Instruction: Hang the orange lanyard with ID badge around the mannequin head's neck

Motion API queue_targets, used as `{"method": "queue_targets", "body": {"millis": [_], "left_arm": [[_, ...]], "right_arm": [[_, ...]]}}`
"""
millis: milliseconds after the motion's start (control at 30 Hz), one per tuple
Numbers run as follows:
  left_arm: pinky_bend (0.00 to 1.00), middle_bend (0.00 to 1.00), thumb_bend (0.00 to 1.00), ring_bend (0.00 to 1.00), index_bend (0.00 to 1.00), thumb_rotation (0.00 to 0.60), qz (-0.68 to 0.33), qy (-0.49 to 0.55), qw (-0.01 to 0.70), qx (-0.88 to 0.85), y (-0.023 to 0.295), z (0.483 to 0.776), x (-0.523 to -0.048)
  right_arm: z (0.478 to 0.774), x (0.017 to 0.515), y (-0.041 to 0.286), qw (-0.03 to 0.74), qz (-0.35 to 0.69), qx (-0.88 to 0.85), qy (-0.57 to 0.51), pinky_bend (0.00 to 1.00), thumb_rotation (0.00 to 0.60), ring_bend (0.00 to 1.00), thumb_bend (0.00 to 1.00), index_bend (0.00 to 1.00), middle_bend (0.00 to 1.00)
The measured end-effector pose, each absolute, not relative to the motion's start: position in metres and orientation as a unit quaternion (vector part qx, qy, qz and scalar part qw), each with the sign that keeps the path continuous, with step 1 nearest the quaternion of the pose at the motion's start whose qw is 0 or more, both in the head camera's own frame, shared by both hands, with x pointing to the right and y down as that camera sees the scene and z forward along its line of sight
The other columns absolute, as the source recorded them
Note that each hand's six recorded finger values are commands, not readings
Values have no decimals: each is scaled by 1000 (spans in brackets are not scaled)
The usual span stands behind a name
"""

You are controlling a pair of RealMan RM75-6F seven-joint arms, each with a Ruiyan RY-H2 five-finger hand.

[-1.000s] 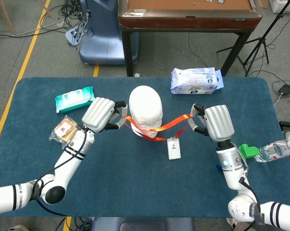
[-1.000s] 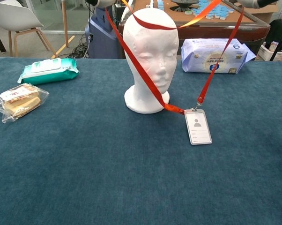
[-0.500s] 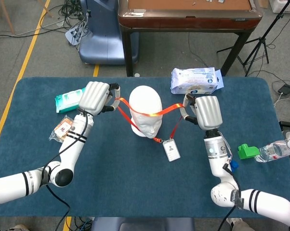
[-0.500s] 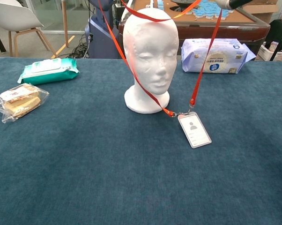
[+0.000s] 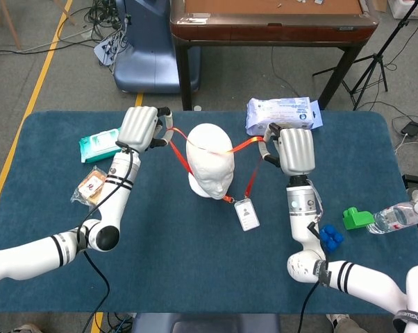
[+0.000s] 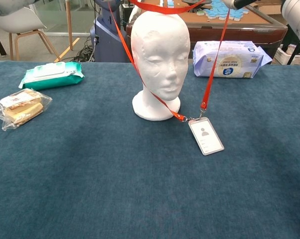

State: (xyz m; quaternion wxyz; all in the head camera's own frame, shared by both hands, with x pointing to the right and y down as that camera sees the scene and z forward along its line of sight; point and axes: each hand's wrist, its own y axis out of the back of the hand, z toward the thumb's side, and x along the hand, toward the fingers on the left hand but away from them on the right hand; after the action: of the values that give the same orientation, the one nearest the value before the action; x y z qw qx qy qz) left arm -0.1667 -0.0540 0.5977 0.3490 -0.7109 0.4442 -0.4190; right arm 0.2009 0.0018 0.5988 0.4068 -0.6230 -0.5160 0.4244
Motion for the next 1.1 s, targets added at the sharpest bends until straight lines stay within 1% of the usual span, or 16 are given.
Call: {"method": "queue_targets", "body": {"millis": [233,433,533,567,600,633,700,767,833,933,1100], "left_arm": [[1000,1000,355,1000,571,600,-442,451,330,-701,-68,615,-164],[1000,1000,352,1000,542,600,-464,444,323,-695,-76,631,-159],[1000,1000,351,1000,497,600,-475,440,320,-692,-79,639,-158],[999,1000,344,1000,446,600,-478,439,317,-691,-80,641,-158],[998,1000,328,1000,386,600,-482,439,315,-690,-80,643,-159],[998,1000,306,1000,329,600,-485,437,312,-690,-80,645,-159],[998,1000,253,1000,196,600,-492,432,305,-692,-80,649,-159],[998,1000,225,1000,109,600,-500,427,296,-693,-80,652,-160],[998,1000,207,999,69,600,-506,424,288,-694,-80,654,-161],[998,998,189,992,29,600,-510,419,285,-695,-81,653,-163],[994,982,182,972,9,600,-504,418,285,-700,-81,648,-166]], "right_arm": [[611,201,-9,399,444,-603,-528,1000,600,1000,430,643,1000],[623,197,-17,387,457,-594,-537,1000,600,1000,430,643,1000],[627,194,-20,382,462,-592,-538,1000,600,1000,430,643,1000],[628,194,-21,381,463,-591,-539,1000,600,1000,430,640,1000],[629,193,-21,380,464,-591,-539,1000,600,1000,430,603,1000],[630,193,-21,378,466,-592,-538,1000,600,1000,430,539,1000],[634,193,-21,374,472,-595,-532,1000,600,1000,429,379,1000],[636,192,-21,372,477,-598,-526,1000,600,1000,427,208,1000],[637,192,-20,374,477,-601,-521,1000,600,1000,423,102,1000],[635,191,-20,375,473,-604,-520,1000,600,1000,407,26,1000],[628,191,-20,384,465,-607,-518,1000,600,1000,388,12,1000]]}}
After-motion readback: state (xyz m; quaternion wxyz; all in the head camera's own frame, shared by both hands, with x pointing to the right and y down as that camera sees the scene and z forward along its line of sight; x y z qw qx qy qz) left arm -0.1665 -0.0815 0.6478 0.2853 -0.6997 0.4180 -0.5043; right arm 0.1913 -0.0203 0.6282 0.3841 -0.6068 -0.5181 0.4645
